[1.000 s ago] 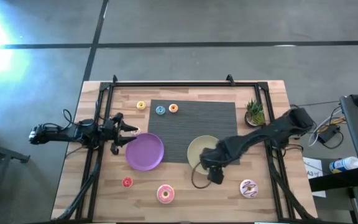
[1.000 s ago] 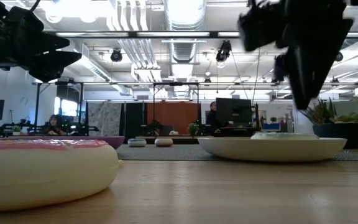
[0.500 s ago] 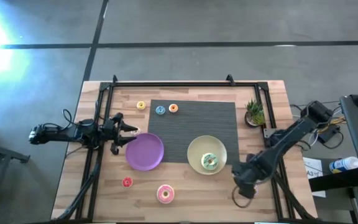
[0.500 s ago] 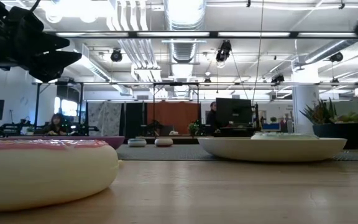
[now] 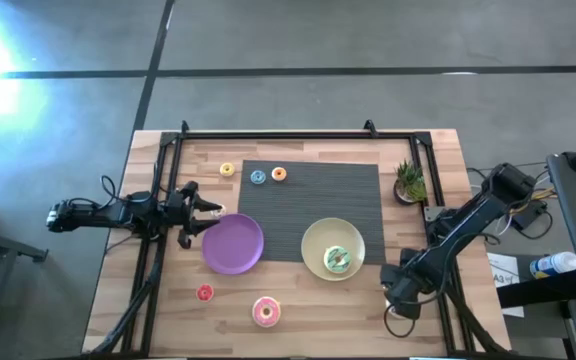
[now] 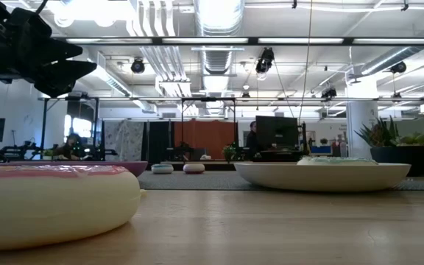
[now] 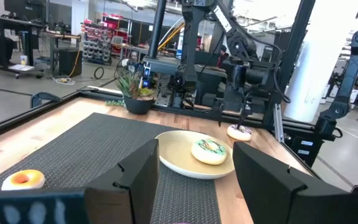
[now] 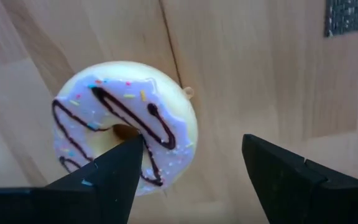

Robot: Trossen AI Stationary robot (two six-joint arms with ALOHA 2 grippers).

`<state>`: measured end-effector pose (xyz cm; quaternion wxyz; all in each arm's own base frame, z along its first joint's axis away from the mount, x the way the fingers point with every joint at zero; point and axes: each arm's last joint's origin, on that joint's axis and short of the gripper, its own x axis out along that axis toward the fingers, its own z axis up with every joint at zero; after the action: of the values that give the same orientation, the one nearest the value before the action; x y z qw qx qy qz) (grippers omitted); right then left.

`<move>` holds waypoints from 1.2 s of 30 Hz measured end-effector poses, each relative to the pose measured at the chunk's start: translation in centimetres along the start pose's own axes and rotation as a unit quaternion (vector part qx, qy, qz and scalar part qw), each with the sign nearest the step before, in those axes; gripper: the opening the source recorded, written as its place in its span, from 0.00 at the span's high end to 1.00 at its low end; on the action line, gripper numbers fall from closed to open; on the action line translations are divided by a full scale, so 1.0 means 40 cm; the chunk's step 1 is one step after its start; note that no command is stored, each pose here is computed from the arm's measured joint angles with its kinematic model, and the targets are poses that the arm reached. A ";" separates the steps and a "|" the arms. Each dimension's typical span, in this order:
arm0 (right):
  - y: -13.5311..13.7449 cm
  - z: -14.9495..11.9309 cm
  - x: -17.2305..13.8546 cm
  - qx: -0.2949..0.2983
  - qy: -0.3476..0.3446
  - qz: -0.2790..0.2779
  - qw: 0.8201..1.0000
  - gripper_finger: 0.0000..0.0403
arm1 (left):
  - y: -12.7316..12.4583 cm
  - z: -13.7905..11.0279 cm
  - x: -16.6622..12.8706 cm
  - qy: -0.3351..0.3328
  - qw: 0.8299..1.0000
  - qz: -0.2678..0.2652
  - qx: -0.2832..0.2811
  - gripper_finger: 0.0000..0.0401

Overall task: Pick & Place donuts
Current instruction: Put the large purple donut on the brown plate

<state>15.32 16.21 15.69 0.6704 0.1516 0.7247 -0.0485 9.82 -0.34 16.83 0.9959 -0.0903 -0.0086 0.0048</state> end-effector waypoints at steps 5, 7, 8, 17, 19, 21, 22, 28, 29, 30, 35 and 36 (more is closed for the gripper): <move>0.001 0.005 0.026 -0.007 -0.006 0.015 1.000 0.38 | 0.000 0.000 0.000 0.000 1.000 0.000 0.000 0.55; 0.004 0.008 0.039 0.004 -0.010 0.032 0.999 0.40 | 0.000 0.000 0.000 0.000 1.000 0.000 0.000 0.55; 0.003 0.008 0.043 0.016 -0.009 0.033 0.999 0.41 | 0.000 0.000 0.000 0.000 1.000 0.000 0.000 0.55; -0.004 0.028 0.021 0.146 -0.026 0.066 0.987 0.73 | 0.000 -0.001 0.001 0.003 1.000 0.001 0.000 0.55; -0.013 0.044 0.009 0.167 -0.037 0.077 0.982 0.84 | 0.000 -0.002 0.001 0.004 1.000 0.001 0.000 0.55; -0.027 0.061 -0.011 0.183 -0.054 0.089 0.978 0.93 | 0.000 -0.002 0.002 0.005 1.000 0.001 0.000 0.55; -0.034 0.070 -0.026 0.189 -0.070 0.098 0.975 0.95 | 0.000 -0.002 0.002 0.005 1.000 0.001 0.000 0.55; -0.111 0.131 -0.136 0.265 -0.225 0.129 0.929 0.96 | 0.000 -0.002 0.002 0.006 1.000 0.001 0.000 0.55; -0.131 0.145 -0.150 0.284 -0.249 0.129 0.917 0.95 | 0.001 -0.002 0.002 0.006 1.000 0.001 0.000 0.55; -0.152 0.160 -0.160 0.303 -0.267 0.127 0.906 0.95 | 0.001 -0.002 0.002 0.006 1.000 0.001 0.000 0.55; -0.242 0.256 -0.161 0.340 -0.282 0.144 0.886 0.92 | 0.001 -0.002 0.002 0.006 1.000 0.001 0.000 0.55; -0.256 0.271 -0.153 0.343 -0.271 0.147 0.887 0.91 | 0.001 -0.002 0.002 0.006 1.000 0.002 0.000 0.55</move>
<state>23.10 2.57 19.34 0.7467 0.4576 0.4221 -0.2345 9.89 -0.33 16.73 0.9959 -0.0900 -0.0025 0.0059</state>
